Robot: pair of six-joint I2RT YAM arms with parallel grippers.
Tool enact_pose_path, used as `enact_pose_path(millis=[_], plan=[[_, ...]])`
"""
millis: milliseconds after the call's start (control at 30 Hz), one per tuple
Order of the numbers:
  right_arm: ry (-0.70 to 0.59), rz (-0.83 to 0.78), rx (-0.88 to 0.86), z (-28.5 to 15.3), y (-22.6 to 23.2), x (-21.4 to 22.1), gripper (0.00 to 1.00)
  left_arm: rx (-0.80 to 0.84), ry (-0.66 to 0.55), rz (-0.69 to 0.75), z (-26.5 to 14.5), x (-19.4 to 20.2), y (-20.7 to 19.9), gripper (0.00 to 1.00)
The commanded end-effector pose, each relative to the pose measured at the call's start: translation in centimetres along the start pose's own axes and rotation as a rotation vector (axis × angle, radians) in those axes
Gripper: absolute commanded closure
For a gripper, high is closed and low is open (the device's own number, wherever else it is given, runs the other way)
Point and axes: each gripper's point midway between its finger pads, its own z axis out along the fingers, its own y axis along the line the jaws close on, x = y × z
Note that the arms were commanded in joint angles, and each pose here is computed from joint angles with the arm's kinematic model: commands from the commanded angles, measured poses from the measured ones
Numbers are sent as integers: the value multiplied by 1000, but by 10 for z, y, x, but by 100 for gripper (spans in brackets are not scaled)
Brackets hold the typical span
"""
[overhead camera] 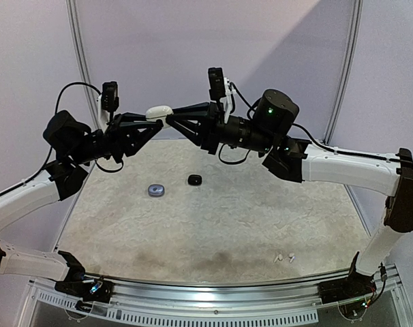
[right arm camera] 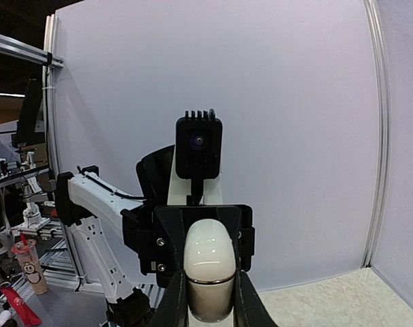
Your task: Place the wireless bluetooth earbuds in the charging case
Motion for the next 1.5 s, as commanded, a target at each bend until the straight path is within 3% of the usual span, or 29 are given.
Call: enact_pose_path(millis=[0,67,167,600,1167,1467], plan=[[48,16,63,-1,-13,17,76,44,-2,32,3,-5,-11,100],[91,7,110,-4,-20,23,50,40,16,45,2,-1,-11,100],[166,-41,175,-11,-27,26,38,36,62,113,-2,12,-12,100],[279,-84,225,-3,-43,38,38,90,246,284,-11,59,-24,100],[294,-106,204,-2,-41,23,42,164,426,355,-30,109,-29,100],[323,-60,226,-5,-47,34,42,165,411,359,-30,105,-31,100]])
